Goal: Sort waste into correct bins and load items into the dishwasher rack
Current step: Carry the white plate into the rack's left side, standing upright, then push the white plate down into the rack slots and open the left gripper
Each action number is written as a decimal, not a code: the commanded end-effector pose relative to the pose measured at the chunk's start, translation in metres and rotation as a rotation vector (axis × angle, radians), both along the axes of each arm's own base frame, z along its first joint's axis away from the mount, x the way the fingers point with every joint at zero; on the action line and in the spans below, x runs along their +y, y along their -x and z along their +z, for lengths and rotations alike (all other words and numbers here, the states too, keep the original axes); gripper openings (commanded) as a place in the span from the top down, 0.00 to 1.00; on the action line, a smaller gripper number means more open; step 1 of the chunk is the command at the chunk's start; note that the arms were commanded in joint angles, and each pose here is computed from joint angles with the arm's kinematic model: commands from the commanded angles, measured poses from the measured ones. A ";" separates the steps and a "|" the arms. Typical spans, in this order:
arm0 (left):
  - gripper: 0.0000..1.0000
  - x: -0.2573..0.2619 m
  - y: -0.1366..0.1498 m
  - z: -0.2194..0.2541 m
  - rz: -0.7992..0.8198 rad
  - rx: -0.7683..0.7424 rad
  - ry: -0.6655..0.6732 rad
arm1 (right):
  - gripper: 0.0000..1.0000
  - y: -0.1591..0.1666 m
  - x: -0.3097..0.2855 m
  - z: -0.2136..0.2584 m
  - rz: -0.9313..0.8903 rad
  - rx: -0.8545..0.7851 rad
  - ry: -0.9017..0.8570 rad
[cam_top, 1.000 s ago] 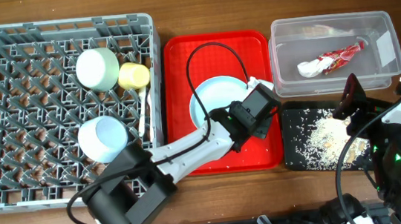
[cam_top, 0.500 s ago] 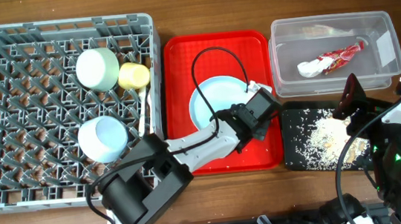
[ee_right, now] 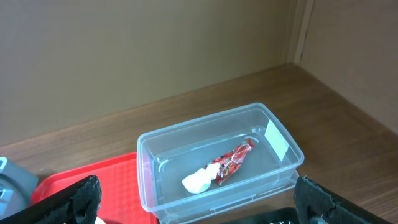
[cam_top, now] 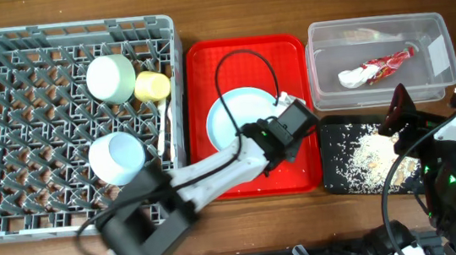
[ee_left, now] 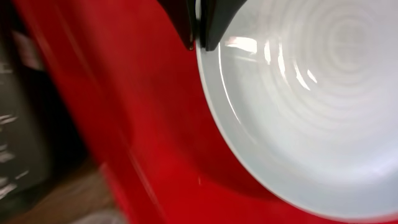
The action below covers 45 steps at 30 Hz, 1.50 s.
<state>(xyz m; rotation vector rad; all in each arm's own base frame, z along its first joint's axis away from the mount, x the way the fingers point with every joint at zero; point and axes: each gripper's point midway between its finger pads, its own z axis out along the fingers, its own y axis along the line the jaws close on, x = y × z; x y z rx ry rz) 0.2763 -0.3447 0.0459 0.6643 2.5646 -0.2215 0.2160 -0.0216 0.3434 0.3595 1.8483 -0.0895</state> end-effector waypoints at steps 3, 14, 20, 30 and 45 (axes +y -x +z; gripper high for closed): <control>0.96 0.032 -0.014 0.162 0.054 -0.132 0.202 | 0.00 0.000 -0.003 0.003 -0.021 -0.010 -0.007; 0.96 0.200 -0.003 0.288 0.197 -0.100 0.488 | 0.00 0.000 -0.003 0.003 -0.021 -0.010 -0.007; 0.96 0.274 0.011 0.281 0.299 -0.019 0.582 | 0.00 0.000 -0.003 0.003 -0.021 -0.010 -0.007; 0.96 0.326 0.002 0.228 0.377 0.189 0.613 | 0.00 0.000 -0.003 0.003 -0.021 -0.010 -0.007; 0.96 0.368 -0.040 0.186 0.463 0.241 0.641 | 0.00 0.000 -0.003 0.003 -0.021 -0.010 -0.007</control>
